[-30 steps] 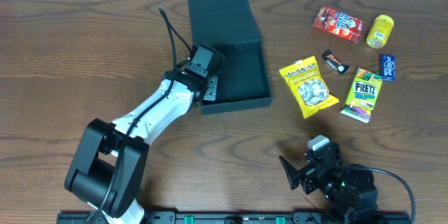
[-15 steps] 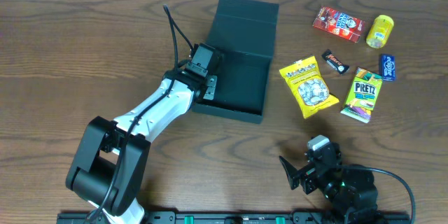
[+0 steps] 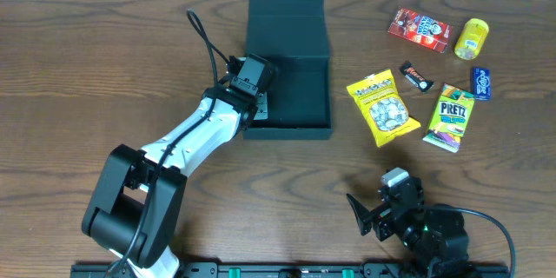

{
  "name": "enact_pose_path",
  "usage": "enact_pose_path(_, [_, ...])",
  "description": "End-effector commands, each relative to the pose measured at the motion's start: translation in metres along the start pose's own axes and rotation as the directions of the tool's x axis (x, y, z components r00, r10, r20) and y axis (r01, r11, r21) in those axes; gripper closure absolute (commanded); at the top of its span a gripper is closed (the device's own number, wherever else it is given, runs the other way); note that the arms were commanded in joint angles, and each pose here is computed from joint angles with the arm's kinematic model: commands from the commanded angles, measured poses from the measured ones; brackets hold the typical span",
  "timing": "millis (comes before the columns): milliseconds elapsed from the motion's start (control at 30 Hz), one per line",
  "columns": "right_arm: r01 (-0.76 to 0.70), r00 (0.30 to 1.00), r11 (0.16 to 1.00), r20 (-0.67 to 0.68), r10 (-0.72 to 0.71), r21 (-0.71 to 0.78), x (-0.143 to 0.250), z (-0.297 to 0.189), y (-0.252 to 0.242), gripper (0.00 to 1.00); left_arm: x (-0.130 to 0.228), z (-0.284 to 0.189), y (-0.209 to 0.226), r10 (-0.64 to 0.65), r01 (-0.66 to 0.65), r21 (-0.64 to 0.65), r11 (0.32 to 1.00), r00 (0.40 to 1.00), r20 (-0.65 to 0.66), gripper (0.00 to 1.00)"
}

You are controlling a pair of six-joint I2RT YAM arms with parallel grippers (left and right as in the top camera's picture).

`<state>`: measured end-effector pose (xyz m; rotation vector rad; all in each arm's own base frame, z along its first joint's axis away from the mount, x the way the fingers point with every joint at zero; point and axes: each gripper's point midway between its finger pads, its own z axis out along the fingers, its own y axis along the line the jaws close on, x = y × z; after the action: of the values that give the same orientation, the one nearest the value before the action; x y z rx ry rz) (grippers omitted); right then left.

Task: Pack container
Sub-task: 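Release the box and retract the left gripper to rest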

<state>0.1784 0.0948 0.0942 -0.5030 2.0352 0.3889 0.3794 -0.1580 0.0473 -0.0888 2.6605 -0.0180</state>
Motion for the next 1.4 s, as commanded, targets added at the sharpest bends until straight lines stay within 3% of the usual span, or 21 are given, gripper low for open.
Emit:
enact_pose_path(0, [-0.004, 1.000, 1.000, 0.003, 0.004, -0.003, 0.000, 0.000, 0.001, 0.01, -0.006, 0.002, 0.003, -0.047, 0.047, -0.022, 0.999, 0.999, 0.018, 0.94])
enact_pose_path(233, [-0.004, 1.000, 1.000, 0.003, 0.004, -0.003, 0.000, 0.000, 0.001, 0.01, -0.006, 0.002, 0.003, -0.098, 0.098, -0.021, 0.995, 0.995, 0.020, 0.91])
enact_pose_path(267, [-0.004, 1.000, 1.000, 0.003, 0.004, -0.003, 0.000, 0.000, 0.001, 0.01, -0.006, 0.002, 0.003, -0.097, 0.098, -0.021, 0.995, 0.995, 0.020, 0.68])
enact_pose_path(300, [-0.004, 1.000, 1.000, 0.003, 0.004, -0.003, 0.000, 0.000, 0.001, 0.01, -0.006, 0.002, 0.003, -0.096, 0.097, -0.022, 0.995, 0.995, 0.022, 0.35])
enact_pose_path(333, [-0.004, 1.000, 1.000, 0.003, 0.004, -0.003, 0.000, 0.000, 0.001, 0.01, -0.007, 0.002, 0.004, -0.085, 0.086, -0.023, 0.996, 0.996, 0.023, 0.16])
enact_pose_path(400, [-0.004, 1.000, 1.000, 0.003, 0.004, -0.003, 0.000, 0.000, 0.001, 0.01, -0.010, -0.001, 0.006, -0.072, 0.073, -0.036, 0.997, 0.997, 0.041, 0.02])
enact_pose_path(567, [-0.004, 1.000, 1.000, 0.003, 0.004, -0.003, 0.000, 0.000, 0.001, 0.01, -0.039, -0.038, 0.001, -0.041, 0.040, 0.013, 0.999, 0.990, 0.135, 0.05])
enact_pose_path(767, [-0.004, 1.000, 1.000, 0.003, 0.004, -0.003, 0.000, 0.000, 0.001, 0.01, -0.062, -0.129, 0.011, -0.075, 0.050, 0.096, 0.994, 0.959, 0.274, 0.05])
enact_pose_path(867, [-0.004, 1.000, 1.000, 0.003, 0.004, -0.003, 0.000, 0.000, 0.001, 0.01, -0.055, -0.168, 0.025, -0.086, 0.055, 0.111, 0.992, 0.950, 0.301, 0.05])
enact_pose_path(1033, [-0.004, 1.000, 1.000, 0.003, 0.004, -0.003, 0.000, 0.000, 0.001, 0.01, -0.031, -0.220, 0.071, -0.087, 0.084, 0.023, 0.996, 0.935, 0.343, 0.05])
enact_pose_path(1367, [-0.004, 1.000, 1.000, 0.003, 0.004, -0.003, 0.000, 0.000, 0.001, 0.01, 0.008, -0.272, 0.118, -0.092, 0.110, -0.025, 0.994, 0.918, 0.386, 0.05])
